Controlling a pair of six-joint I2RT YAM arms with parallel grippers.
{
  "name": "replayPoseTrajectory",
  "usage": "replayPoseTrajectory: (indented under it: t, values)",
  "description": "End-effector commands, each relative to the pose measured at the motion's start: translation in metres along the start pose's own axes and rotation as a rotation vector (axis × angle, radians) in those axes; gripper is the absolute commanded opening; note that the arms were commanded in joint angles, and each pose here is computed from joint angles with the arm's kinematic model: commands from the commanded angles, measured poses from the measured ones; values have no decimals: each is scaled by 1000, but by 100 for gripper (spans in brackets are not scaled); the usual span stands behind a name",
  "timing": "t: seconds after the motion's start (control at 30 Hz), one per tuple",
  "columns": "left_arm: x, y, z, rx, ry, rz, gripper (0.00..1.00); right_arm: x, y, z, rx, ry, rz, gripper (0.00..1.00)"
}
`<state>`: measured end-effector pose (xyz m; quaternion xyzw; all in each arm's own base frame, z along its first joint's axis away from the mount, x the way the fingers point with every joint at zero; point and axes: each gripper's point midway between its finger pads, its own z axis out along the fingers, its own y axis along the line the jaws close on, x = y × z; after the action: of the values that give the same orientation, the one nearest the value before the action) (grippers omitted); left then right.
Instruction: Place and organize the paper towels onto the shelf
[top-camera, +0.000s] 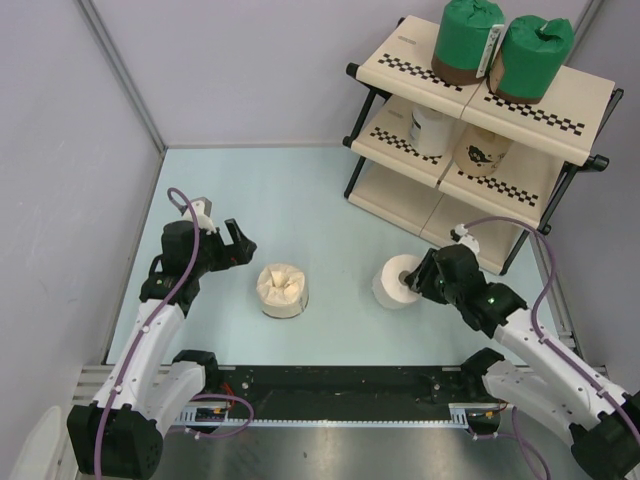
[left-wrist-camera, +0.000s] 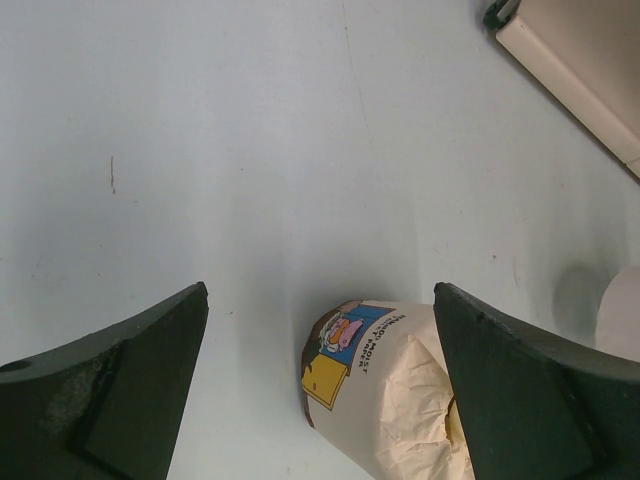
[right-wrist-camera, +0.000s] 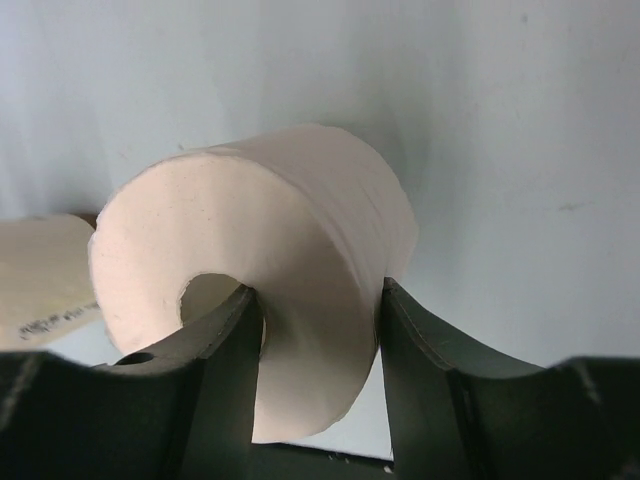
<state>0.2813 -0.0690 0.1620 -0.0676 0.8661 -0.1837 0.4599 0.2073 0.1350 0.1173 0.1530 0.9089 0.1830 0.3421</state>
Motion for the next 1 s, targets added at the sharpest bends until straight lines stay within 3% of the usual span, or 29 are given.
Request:
replayPoseTrajectory:
  t: [0.0,0.43,0.67,0.97]
  values:
    - [-9,-4,-1,21,-32,-5,100,-59,24,-6,-94,-220,108,15]
    - [-8,-9,-1,49,-29,-9,100,-169,20,33,-137,-509,310,10]
    - [-8,-13,-1,70,-25,-10,100,-198,16,36,-128,-637,405,10]
    - [-8,-14,-1,79,-26,-11,100,-207,6,54,-77,-699,487,10]
